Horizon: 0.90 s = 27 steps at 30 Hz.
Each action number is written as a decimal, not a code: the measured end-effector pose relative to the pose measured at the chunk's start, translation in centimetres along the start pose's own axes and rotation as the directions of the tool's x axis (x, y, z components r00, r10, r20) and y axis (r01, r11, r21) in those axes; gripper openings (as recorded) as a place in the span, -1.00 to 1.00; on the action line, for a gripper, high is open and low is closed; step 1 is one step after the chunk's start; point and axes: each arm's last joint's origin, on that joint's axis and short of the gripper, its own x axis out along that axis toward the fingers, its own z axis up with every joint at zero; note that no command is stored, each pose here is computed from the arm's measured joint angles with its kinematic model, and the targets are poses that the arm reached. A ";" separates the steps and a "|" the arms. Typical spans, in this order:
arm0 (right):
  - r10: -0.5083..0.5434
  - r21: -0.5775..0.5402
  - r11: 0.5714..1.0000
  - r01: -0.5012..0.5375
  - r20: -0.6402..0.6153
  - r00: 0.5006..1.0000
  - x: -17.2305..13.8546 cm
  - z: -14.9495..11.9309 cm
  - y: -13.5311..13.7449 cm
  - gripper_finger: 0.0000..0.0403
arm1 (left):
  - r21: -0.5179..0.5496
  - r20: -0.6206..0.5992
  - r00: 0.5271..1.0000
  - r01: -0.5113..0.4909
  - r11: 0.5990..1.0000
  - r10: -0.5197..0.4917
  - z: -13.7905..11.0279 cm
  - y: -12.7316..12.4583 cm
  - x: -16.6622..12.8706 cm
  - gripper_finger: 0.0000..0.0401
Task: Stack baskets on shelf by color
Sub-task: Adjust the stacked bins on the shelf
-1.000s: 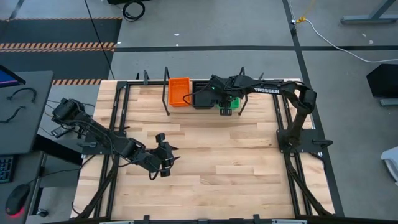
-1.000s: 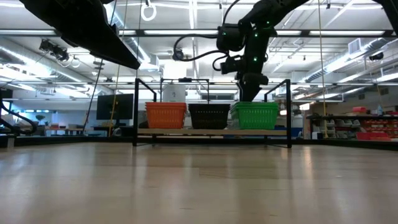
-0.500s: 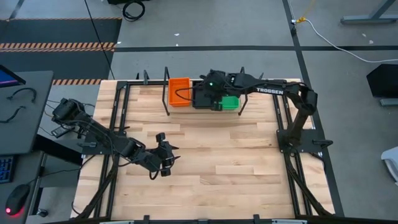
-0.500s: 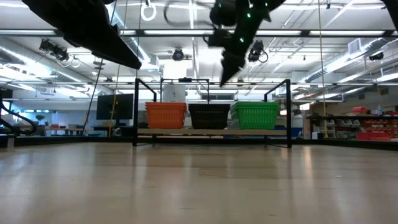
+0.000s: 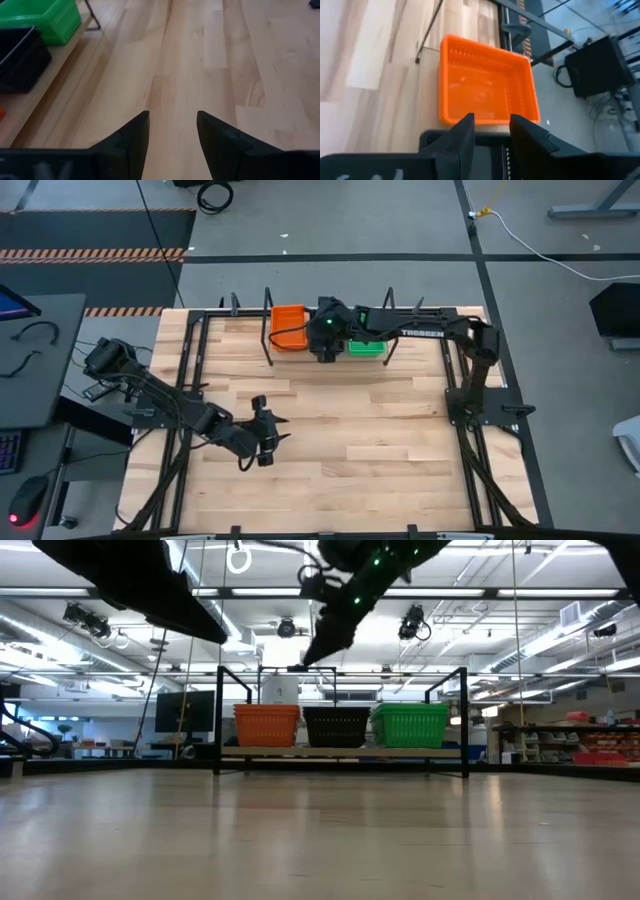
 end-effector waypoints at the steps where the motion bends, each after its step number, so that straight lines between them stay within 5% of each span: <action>1: -0.010 -0.005 1.000 0.010 0.007 1.000 0.5 0.0 0.1 -0.36 | 0.003 0.008 1.000 0.004 1.000 -0.004 0.1 -0.1 0.0 -0.14; 10: -0.015 -0.045 0.999 0.016 0.019 1.000 4.4 0.5 0.1 -0.36 | 0.016 0.007 1.000 0.002 1.000 -0.002 0.1 0.0 0.0 -0.14; 19: 0.067 -0.067 0.995 -0.073 -0.095 0.993 8.2 0.8 0.5 -0.36 | -0.004 -0.012 1.000 -0.002 1.000 0.002 -0.1 0.0 0.0 -0.14; 27: 0.065 -0.045 0.996 -0.070 -0.110 0.992 7.9 0.8 -0.5 -0.36 | 0.013 -0.020 1.000 0.008 1.000 -0.008 -0.3 -0.3 -0.3 -0.14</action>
